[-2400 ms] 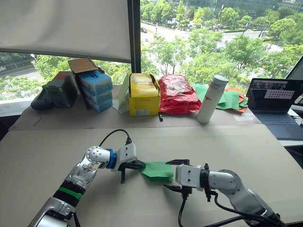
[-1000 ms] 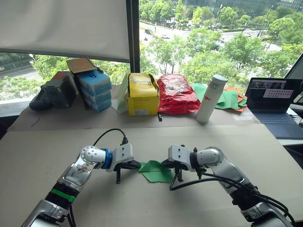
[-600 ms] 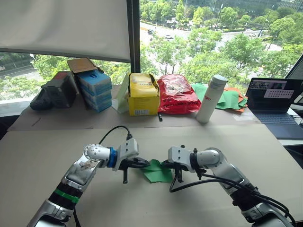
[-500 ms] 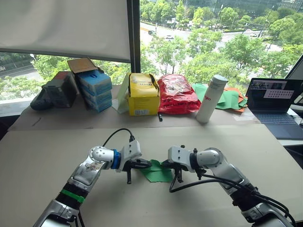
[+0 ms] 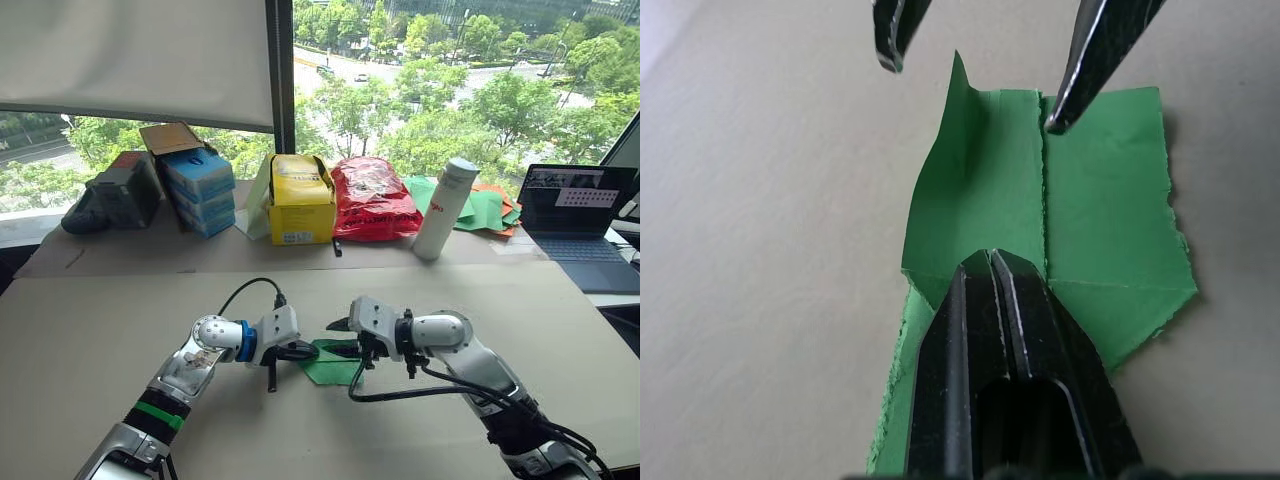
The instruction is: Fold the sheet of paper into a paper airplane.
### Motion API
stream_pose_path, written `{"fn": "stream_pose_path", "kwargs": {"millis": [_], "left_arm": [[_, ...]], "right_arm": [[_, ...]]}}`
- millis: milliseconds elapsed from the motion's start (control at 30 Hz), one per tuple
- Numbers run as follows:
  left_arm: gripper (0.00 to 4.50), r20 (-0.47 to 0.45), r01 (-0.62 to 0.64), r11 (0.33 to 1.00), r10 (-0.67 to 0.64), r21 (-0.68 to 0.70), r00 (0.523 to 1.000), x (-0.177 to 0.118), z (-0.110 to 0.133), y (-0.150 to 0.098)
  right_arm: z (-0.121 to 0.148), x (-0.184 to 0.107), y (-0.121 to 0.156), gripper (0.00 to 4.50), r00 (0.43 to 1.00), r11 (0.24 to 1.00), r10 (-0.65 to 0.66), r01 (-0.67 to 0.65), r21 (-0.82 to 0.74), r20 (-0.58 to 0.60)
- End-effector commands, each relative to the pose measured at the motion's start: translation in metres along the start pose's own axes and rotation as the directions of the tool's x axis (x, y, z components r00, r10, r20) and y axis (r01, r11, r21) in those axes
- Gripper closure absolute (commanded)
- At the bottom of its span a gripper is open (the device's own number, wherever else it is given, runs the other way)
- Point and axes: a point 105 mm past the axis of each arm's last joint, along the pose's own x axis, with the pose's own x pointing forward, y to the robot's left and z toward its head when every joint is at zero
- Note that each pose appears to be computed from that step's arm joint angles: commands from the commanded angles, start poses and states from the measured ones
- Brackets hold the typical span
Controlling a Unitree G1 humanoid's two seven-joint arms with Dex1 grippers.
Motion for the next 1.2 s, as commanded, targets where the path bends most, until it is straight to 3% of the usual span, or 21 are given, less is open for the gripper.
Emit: {"fn": "stream_pose_path", "kwargs": {"millis": [33, 167, 733, 867, 1200], "left_arm": [[4.50, -0.074, 0.015, 0.999, -0.018, -0.043, 0.997, 0.002, -0.021, -0.008], [4.50, -0.071, 0.009, 0.999, -0.011, -0.040, 0.997, 0.003, -0.019, -0.007], [4.50, -0.078, 0.001, 1.000, -0.003, -0.028, 0.997, 0.001, -0.019, -0.008], [4.50, -0.077, -0.002, 1.000, 0.000, -0.026, 0.997, 0.002, -0.019, -0.008], [4.50, -0.083, 0.001, 1.000, -0.003, -0.027, 0.997, 0.001, -0.020, -0.010]], "right_arm": [[0.014, 0.001, 0.002, 3.10, 1.000, 0.998, 0.001, 0.001, -0.060, 0.024], [-0.008, 0.006, 0.016, 4.43, 0.996, 0.996, 0.060, -0.064, -0.066, -0.070], [-0.068, 0.005, 0.027, 4.47, 0.960, 0.994, 0.102, -0.090, 0.058, -0.262], [-0.092, -0.002, 0.034, 4.47, 0.924, 0.990, 0.128, -0.098, 0.100, -0.361], [-0.111, -0.031, 0.030, 4.47, 0.884, 0.989, 0.104, -0.043, 0.142, -0.455]]}}
